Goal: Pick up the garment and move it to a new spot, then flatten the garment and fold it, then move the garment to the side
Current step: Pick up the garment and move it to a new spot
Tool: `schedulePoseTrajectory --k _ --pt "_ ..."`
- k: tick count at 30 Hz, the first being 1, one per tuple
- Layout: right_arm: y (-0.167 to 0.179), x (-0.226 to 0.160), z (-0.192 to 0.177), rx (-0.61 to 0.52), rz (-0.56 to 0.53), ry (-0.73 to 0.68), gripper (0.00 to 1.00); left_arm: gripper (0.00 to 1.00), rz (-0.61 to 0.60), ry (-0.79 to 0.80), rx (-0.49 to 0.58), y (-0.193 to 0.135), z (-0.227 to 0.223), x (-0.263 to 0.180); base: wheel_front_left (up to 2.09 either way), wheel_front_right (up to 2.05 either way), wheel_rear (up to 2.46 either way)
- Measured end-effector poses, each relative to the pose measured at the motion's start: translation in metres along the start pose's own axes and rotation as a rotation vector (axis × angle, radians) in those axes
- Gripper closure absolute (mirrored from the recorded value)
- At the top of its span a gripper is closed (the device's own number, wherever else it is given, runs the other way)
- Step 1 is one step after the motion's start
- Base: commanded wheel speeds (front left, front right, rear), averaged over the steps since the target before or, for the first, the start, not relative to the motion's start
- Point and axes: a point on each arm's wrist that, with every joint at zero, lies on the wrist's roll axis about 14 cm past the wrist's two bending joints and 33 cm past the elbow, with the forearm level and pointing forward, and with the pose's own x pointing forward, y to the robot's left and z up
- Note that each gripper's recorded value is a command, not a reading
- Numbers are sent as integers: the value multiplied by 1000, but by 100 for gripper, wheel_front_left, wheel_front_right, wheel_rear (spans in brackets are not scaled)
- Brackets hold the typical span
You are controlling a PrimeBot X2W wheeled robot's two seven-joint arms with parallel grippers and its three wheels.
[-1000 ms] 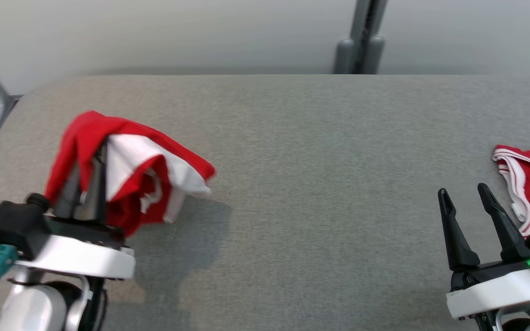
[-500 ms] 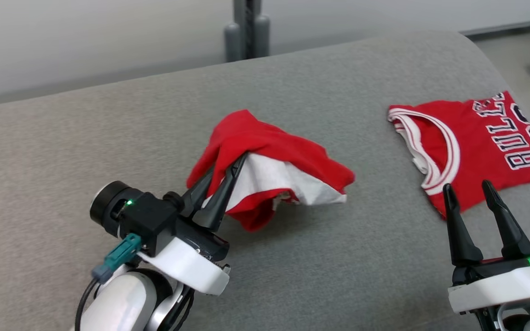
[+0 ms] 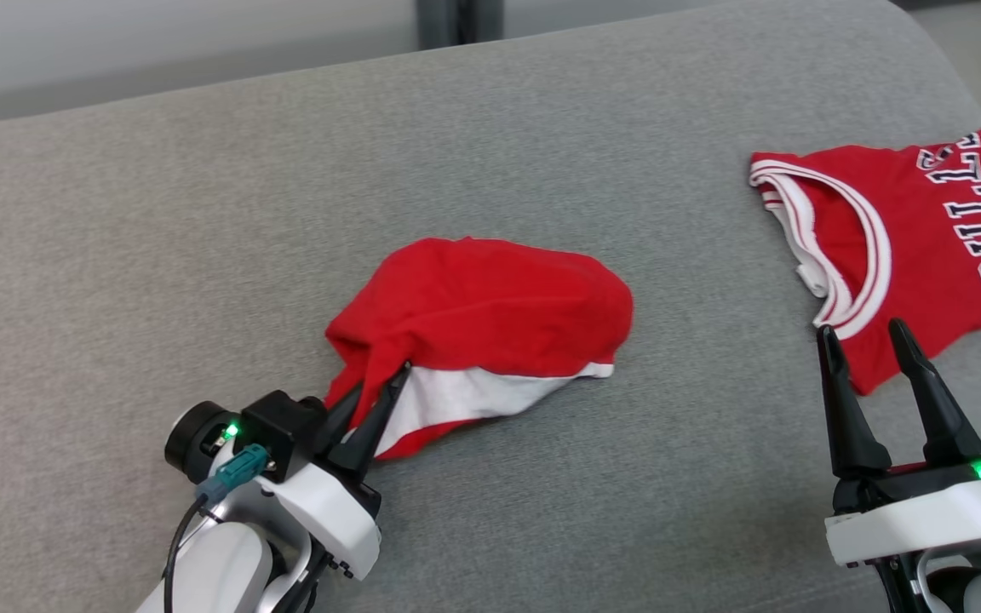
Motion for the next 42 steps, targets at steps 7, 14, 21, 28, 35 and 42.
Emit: schedulePoseTrajectory --k 7,14,21,28,35,42 --pt "18 14 -4 -5 56 10 0 0 94 -47 -39 23 -1 -14 0 0 0" --pt "29 16 8 -24 94 -22 0 0 306 -154 -86 64 22 -52 0 0 0" --pt "44 8 17 -68 137 -38 0 0 550 -300 -76 102 61 -109 0 0 0" --pt "56 -7 26 -90 180 -53 0 0 645 -336 -39 103 70 -159 0 0 0" --pt "56 -26 28 -108 186 -50 0 0 675 -325 -41 89 67 -186 0 0 0" --pt "53 -37 32 -114 181 -55 0 0 681 -333 -46 81 68 -198 0 0 0"
